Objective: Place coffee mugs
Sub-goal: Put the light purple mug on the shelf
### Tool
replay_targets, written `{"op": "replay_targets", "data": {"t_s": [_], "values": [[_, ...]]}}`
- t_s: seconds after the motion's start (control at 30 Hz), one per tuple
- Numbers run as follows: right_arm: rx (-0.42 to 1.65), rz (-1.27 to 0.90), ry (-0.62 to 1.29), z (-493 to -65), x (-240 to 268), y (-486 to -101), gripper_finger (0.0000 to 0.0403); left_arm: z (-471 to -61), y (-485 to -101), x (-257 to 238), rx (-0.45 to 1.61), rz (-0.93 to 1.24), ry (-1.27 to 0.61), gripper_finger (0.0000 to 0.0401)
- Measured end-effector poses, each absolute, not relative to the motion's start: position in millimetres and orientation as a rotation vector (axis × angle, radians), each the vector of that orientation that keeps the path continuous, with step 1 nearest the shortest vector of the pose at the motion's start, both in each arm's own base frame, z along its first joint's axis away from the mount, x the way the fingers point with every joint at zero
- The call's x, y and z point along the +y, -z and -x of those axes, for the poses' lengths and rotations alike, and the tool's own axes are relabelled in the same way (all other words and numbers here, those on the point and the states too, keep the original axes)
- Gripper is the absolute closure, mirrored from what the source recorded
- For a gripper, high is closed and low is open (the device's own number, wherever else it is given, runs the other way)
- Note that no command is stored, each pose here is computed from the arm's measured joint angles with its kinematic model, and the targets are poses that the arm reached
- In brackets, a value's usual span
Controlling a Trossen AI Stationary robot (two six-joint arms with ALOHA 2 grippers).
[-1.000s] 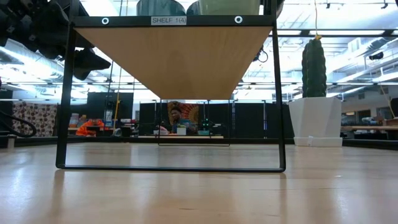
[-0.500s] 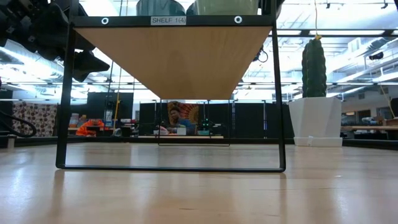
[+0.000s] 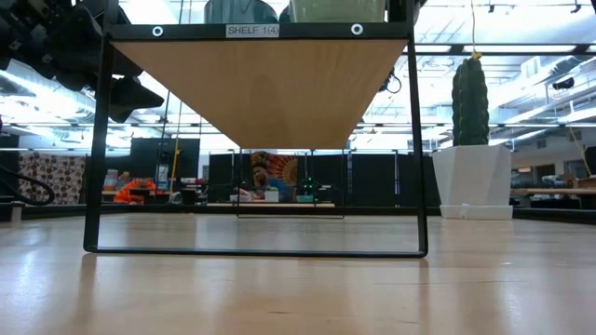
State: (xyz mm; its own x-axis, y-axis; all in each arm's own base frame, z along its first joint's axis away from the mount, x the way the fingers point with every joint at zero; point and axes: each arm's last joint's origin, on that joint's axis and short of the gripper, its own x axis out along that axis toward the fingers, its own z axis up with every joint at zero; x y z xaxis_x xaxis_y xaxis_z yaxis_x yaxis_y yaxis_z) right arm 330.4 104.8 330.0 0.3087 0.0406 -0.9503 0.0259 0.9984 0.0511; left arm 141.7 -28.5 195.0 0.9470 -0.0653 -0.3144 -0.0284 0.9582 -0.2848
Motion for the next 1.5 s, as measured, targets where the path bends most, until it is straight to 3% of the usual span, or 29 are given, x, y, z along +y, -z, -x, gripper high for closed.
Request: {"op": "replay_targets", "data": {"t_s": [0.4, 0.67, 0.87, 1.13, 1.5], "values": [[1.125, -0.005, 0.037, -308, 112, -358, 0.0164, -141, -193, -30, 0.362, 0.320, 0.054, 0.0136], [1.129, 0.130, 0.140, -294, 124, -351, 0.0149, -141, -193, -28, 0.349, 0.331, 0.002, 0.0136], [1.103, 0.091, 0.183, -270, 125, -346, 0.0145, -141, -193, -28, 0.353, 0.343, 0.001, 0.0136], [0.913, -0.026, 0.208, -236, 115, -319, 0.0145, -139, -187, -28, 0.413, 0.350, -0.014, 0.0136], [0.850, -0.050, 0.210, -208, 92, -260, 0.0157, -136, -205, -42, 0.394, 0.403, -0.032, 0.0136]]}}
